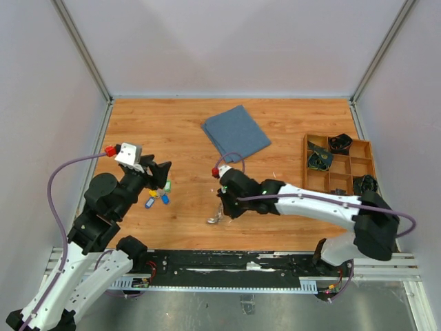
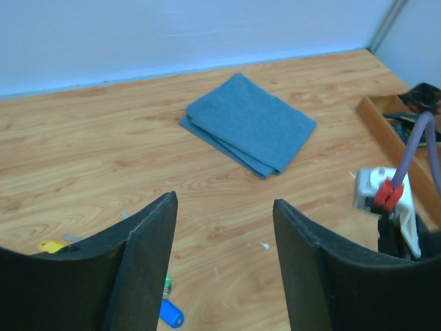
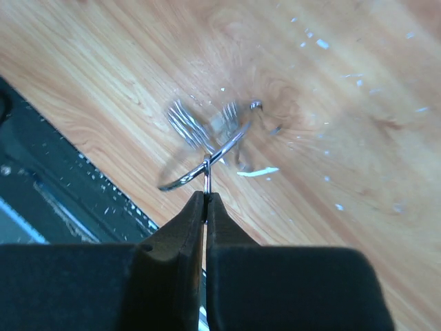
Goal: Put the keys on the keyring
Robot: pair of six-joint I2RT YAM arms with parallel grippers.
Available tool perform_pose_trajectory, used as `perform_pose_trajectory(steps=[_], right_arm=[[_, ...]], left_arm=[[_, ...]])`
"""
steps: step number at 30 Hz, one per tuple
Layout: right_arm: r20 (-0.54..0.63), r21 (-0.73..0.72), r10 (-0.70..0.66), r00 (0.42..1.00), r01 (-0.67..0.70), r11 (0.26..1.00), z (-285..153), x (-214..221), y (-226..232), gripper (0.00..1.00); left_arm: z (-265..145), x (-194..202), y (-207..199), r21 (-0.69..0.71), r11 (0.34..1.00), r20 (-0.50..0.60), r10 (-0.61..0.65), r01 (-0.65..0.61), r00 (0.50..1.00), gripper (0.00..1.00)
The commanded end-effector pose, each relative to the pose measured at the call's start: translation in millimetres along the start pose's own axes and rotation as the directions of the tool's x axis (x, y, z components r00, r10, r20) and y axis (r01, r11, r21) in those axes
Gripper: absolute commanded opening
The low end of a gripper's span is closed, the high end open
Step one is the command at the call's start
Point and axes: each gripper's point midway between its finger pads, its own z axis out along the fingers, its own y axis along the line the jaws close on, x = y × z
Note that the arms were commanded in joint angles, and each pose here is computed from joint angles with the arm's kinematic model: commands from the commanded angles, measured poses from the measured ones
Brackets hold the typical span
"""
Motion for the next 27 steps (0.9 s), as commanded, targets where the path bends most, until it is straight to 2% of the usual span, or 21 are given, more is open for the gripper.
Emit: perform_pose_trajectory(steps=[1,3,5,8,12,17,23,27], right_arm=[[0.054,-0.132,-0.178,0.983,0.184,0.974,-42,-10,-8,0.01],[0.103,-0.130,-0.215,0.971,0.227,0.965,-61,-17,-17,0.01],[0.129,-0.122,-0.203,0.971,0.219,0.968,-73,-23,-27,0.01],[0.107,-0.108,-0.158,0.982,0.169,0.980,-78,-23,-42,0.00],[0.068,-0.200,-0.146,0.987,0.156,0.967,-65,-21,-30,0.01],[0.074,-0.266,-0.130,0.989,0.145,0.953,-51,-38,-11,0.01],[0.132,-0.322,-0.094,0.987,0.132,0.937,-45,-60,5,0.01],[0.132,-0.313,-0.095,0.987,0.133,0.940,-43,-57,3,0.00]], left_arm=[[5,-12,-32,0.188,0.980,0.049,0.053,-0.061,0.997,0.68],[6,-14,-40,0.228,0.972,0.054,0.049,-0.060,0.997,0.74],[12,-10,-40,0.219,0.975,0.035,0.025,-0.032,0.999,0.75],[30,15,-28,0.123,0.992,-0.067,-0.035,0.043,0.997,0.75],[48,52,-6,-0.051,0.993,-0.184,-0.112,0.104,0.976,0.75],[56,68,9,-0.175,0.975,-0.222,-0.174,0.137,0.959,0.77],[57,88,63,-0.381,0.910,-0.259,-0.274,0.162,0.926,0.79],[44,123,119,-0.573,0.798,-0.274,-0.402,0.187,0.874,0.84]])
